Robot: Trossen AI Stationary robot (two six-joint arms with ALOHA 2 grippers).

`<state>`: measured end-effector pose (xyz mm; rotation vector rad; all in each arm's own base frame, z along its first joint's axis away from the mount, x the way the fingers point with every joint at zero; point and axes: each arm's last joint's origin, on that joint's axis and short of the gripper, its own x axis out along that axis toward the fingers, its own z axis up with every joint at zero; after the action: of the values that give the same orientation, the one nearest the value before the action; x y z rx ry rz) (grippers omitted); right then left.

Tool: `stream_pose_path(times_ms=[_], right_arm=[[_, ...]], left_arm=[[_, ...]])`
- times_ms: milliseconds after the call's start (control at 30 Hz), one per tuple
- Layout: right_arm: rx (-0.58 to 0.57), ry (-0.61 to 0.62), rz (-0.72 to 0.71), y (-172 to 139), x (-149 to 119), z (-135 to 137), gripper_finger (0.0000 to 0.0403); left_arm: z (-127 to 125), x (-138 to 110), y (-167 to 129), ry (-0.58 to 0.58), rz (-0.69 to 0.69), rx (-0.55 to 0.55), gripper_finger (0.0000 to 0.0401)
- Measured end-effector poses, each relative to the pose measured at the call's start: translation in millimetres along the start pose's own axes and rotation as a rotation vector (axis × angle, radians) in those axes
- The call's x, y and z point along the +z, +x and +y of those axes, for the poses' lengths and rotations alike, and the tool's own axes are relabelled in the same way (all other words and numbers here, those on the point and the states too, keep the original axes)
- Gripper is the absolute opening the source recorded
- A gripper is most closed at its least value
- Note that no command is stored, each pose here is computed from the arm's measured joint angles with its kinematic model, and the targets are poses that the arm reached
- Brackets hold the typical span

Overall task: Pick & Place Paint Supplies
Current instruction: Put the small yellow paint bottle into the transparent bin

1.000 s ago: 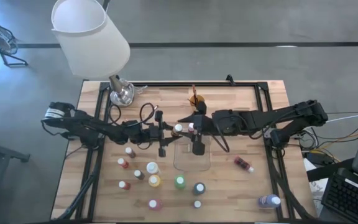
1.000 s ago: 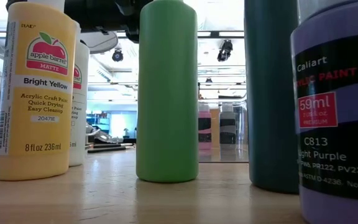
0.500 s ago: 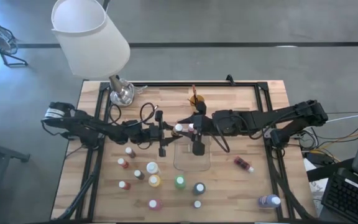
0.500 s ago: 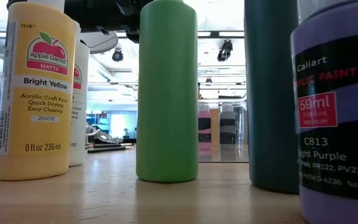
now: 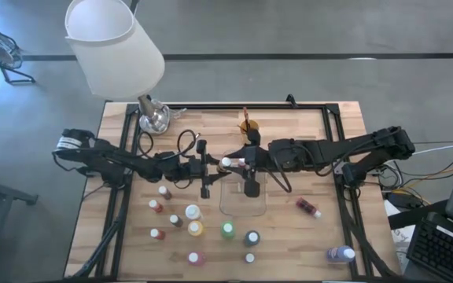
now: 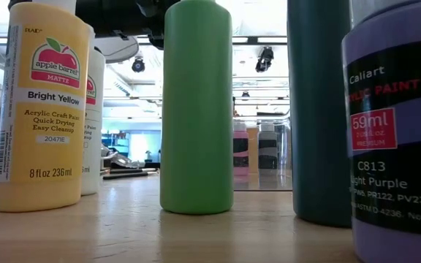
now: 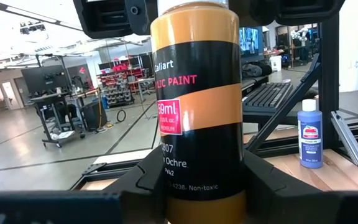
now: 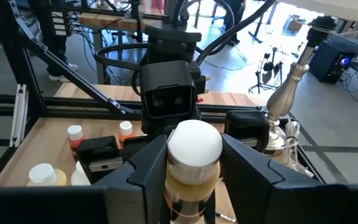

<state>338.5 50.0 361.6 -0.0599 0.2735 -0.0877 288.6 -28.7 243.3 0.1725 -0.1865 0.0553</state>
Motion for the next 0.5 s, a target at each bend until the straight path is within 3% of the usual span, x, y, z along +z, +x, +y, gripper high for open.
stream_pose_path(times_ms=[267,500], right_arm=[[0.001,0.002,0.002,0.6,-0.5,-1.5,0.0150],[-0.006,0.004,0.003,1.3,-0.8,-4.2,0.0105]], left_arm=[[0.3,0.4,0.1,-0.001,-0.003,0.002,0.0131],[0.6,0.5,0.2,0.000,-0.003,0.008,0.0131]])
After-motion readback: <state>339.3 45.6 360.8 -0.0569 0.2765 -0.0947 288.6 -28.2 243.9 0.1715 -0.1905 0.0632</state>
